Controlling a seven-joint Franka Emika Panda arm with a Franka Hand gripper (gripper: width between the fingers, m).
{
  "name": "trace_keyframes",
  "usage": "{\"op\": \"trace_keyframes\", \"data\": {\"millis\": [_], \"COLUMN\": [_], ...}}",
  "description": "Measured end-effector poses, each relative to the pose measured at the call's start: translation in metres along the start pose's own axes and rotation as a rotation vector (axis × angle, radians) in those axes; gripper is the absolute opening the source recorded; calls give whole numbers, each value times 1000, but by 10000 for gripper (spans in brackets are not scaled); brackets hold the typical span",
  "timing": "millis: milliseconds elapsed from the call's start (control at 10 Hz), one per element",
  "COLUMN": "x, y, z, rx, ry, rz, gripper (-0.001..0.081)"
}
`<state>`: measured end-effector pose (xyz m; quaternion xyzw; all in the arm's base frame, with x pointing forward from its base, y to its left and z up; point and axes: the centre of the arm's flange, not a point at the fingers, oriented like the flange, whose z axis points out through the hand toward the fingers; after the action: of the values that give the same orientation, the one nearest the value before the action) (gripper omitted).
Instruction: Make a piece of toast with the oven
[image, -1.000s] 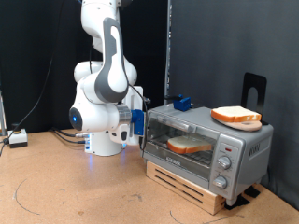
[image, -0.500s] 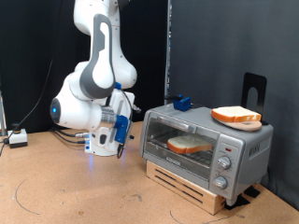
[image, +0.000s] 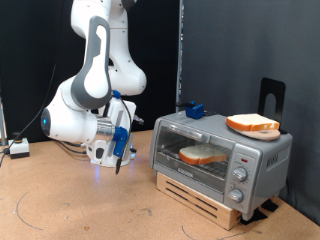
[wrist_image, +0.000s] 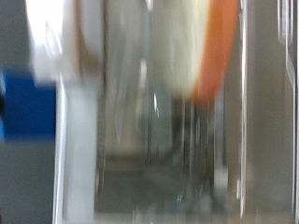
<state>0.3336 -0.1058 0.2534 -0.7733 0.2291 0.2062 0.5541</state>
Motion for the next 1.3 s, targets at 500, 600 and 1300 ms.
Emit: {"op": "trace_keyframes", "data": {"millis": [500, 600, 1300], "x": [53, 63, 112], "y": [-33, -36, -65], "z": [8, 10, 19], "rx": [56, 34, -11], "ry": [37, 25, -74], "rz": [-7, 6, -71], "gripper": [809, 809, 809]}}
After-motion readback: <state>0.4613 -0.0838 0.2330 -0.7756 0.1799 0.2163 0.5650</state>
